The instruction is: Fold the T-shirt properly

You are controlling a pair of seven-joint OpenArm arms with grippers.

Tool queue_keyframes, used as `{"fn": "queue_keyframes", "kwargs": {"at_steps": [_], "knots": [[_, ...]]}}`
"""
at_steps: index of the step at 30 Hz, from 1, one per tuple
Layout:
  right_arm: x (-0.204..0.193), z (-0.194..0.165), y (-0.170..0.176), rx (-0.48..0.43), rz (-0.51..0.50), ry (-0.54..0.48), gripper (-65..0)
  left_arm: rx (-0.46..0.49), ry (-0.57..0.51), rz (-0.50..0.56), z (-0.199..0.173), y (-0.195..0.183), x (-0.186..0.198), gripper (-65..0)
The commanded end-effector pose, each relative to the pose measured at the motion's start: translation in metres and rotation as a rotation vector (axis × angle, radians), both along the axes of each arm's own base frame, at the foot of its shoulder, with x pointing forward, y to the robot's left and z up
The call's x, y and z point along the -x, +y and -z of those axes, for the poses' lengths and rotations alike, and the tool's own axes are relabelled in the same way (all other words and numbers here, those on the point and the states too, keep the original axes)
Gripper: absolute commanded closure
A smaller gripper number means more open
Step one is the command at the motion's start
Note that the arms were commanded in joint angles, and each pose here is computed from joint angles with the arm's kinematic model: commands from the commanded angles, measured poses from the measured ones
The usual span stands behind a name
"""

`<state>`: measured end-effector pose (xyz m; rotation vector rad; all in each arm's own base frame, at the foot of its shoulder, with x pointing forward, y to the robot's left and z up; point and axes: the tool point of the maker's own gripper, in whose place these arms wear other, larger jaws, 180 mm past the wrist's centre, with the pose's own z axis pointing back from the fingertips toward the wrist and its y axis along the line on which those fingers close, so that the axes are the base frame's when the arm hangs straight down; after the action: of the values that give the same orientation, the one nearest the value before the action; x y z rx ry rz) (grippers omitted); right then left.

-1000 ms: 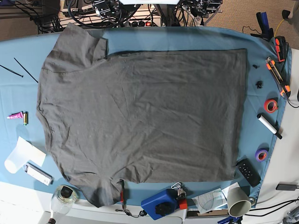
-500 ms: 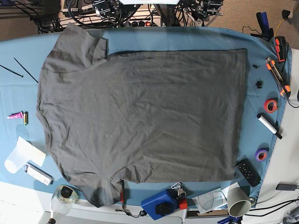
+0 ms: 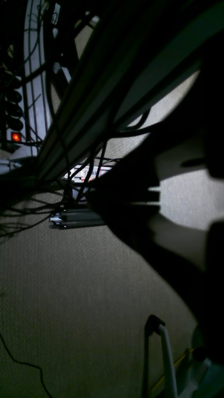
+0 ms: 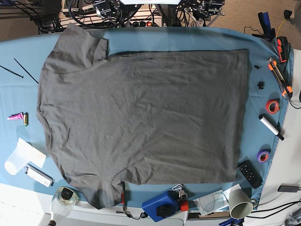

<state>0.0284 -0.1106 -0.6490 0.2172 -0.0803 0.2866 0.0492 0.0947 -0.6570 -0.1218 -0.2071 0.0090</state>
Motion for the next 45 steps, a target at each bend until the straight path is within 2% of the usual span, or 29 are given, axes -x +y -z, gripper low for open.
{"fn": "queue_keyframes", "kwargs": {"at_steps": [1,8,12,17,22,25,30,33,40,45], "knots": [[-0.003,-0.001,-0.004,0.001,0.000,-0.004,0.0,-0.003,-0.005,0.002,0.000,0.003,0.000,0.0],[0.010,0.000,-0.014,0.028,-0.009,0.059,0.0,-0.033,0.034,0.005,0.001,0.022,0.029,0.0],[0.018,-0.001,-0.023,0.044,0.026,0.081,0.0,-0.064,0.046,-0.008,-0.001,0.041,0.051,0.0],[0.033,-0.012,-0.040,0.074,0.008,0.057,0.0,-0.100,0.041,-0.115,-0.010,0.071,0.072,0.0],[0.054,-0.032,-0.064,0.100,-0.033,0.014,0.0,-0.136,0.017,-0.170,-0.024,0.098,0.094,0.0],[0.069,-0.048,-0.077,0.117,-0.023,-0.005,0.0,-0.115,-0.005,-0.169,-0.036,0.104,0.106,0.0],[0.095,-0.083,-0.083,0.118,-0.068,-0.025,0.0,-0.093,-0.047,-0.131,-0.060,0.107,0.120,0.0],[0.098,-0.111,-0.081,0.116,-0.052,-0.068,0.0,-0.096,-0.075,-0.107,-0.075,0.109,0.123,0.0],[0.063,-0.194,-0.095,0.123,0.076,-0.203,0.0,-0.095,-0.140,-0.094,-0.104,0.109,0.122,0.0],[0.032,-0.248,-0.115,0.142,0.123,-0.291,0.0,-0.090,-0.179,-0.103,-0.129,0.108,0.125,0.0]]}}
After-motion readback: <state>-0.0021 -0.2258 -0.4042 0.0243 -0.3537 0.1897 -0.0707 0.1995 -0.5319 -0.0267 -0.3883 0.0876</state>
